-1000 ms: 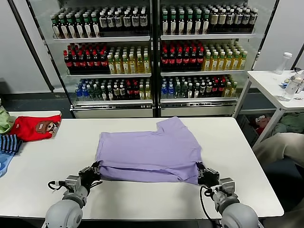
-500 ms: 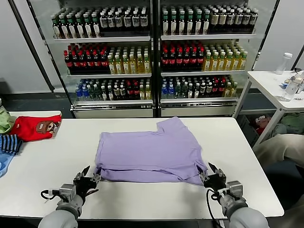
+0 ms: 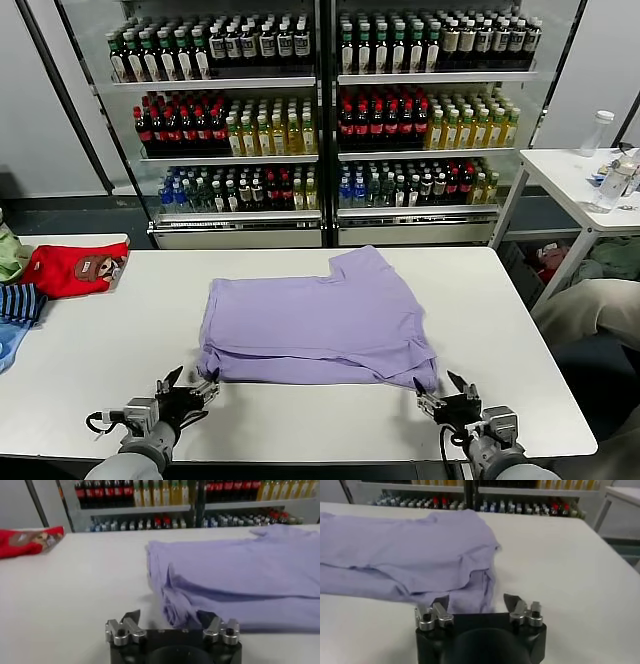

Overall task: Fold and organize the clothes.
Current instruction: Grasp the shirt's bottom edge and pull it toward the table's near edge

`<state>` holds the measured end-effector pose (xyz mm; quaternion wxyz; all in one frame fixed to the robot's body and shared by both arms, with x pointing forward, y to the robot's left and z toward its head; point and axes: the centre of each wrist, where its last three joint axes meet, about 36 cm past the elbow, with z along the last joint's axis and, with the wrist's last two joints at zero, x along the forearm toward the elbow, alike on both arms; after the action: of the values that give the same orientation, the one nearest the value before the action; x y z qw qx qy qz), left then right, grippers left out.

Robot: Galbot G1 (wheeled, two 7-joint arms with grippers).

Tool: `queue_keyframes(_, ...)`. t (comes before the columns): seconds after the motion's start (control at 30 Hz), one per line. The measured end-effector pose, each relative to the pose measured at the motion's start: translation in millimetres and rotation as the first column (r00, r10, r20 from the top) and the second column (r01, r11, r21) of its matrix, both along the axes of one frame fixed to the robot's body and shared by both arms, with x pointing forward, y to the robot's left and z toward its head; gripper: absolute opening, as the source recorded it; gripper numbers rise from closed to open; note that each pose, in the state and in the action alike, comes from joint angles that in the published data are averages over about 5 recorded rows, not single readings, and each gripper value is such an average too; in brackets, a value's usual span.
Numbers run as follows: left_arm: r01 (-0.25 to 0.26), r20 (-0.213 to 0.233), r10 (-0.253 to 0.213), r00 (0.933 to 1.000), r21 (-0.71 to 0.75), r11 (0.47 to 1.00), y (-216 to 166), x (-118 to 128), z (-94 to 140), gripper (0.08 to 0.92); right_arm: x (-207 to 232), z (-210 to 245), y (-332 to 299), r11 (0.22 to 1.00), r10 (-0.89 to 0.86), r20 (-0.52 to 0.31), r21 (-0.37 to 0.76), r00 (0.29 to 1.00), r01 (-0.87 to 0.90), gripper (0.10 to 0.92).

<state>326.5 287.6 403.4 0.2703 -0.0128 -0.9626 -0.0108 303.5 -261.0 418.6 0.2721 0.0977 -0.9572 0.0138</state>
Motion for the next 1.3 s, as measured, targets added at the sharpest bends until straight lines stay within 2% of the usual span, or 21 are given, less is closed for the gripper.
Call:
queue_keyframes(0.43, 0.021, -0.006, -0.022, 0.9998, -0.024, 0.999, 0.7, 4.9, -5.9, 0.263, 1.2, 0.7, -0.7, 0.999, 0.002, 0.017, 0.042, 1.0, -0.003, 0.165)
queue_keyframes(0.53, 0.025, -0.004, -0.025, 0.9997, -0.025, 0.999, 0.2, 2.6, -4.2, 0.178, -0.5, 4.2, -3.2, 0.999, 0.003, 0.025, 0.044, 1.0, -0.004, 0.12)
queue_keyframes(0.63, 0.028, 0.004, -0.028, 0.9996, -0.02, 0.999, -0.4, -1.4, 1.3, 0.119, -5.5, 11.0, -7.6, 0.999, 0.004, 0.038, 0.04, 0.999, -0.005, 0.116)
queue_keyframes(0.87, 0.048, 0.028, -0.048, 0.9985, 0.006, 0.999, -6.2, -28.3, 24.4, 0.106, -32.8, 28.6, -16.5, 1.0, -0.003, 0.049, 0.024, 0.999, 0.002, 0.116)
queue_keyframes(1.13, 0.079, -0.019, -0.078, 0.9968, 0.05, 0.996, -10.8, -62.5, 29.5, 0.107, -68.4, 32.6, -11.8, 1.0, 0.012, 0.013, 0.008, 1.0, -0.012, 0.117)
queue_keyframes(1.2, 0.081, -0.028, -0.079, 0.9964, 0.064, 0.995, -10.3, -68.3, 28.3, 0.116, -73.3, 34.7, -10.4, 1.0, 0.017, 0.01, 0.002, 1.0, -0.017, 0.136)
queue_keyframes(1.3, 0.08, -0.033, -0.077, 0.9964, 0.084, 0.993, -6.8, -72.4, 27.7, 0.171, -76.9, 42.6, -9.9, 1.0, 0.027, 0.022, -0.007, 0.999, -0.026, 0.207)
